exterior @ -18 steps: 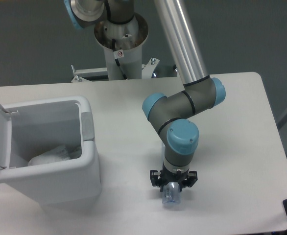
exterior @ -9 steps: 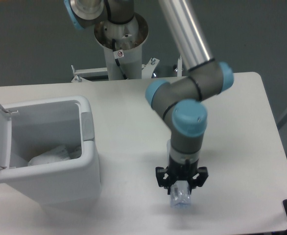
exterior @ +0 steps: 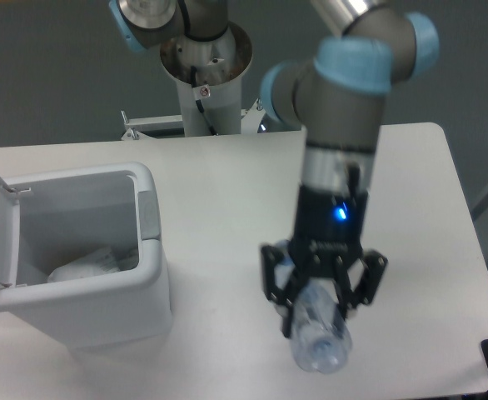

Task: Place the trash in the trash can
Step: 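Lift the bottle and carry it over the trash bin, then open the gripper to release the bottle into the bin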

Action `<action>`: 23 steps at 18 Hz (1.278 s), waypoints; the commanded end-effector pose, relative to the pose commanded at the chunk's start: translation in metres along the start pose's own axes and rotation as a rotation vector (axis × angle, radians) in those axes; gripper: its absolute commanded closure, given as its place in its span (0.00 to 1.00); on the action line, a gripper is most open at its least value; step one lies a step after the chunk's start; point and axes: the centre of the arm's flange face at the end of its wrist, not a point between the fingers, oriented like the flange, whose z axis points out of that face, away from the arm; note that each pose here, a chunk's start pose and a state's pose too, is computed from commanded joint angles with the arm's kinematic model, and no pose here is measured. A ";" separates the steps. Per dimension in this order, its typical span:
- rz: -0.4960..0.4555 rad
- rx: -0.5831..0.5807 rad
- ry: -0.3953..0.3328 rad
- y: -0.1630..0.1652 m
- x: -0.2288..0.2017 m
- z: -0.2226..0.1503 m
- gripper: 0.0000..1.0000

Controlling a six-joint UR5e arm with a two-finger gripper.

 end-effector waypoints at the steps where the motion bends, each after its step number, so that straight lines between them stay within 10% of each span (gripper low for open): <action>1: 0.005 0.013 0.017 -0.005 0.016 -0.008 0.37; 16: 0.088 -0.154 0.248 0.074 0.188 0.044 0.35; 20: 0.093 -0.168 0.244 0.082 0.187 0.044 0.00; 23: 0.100 -0.143 0.238 0.072 0.188 0.031 0.00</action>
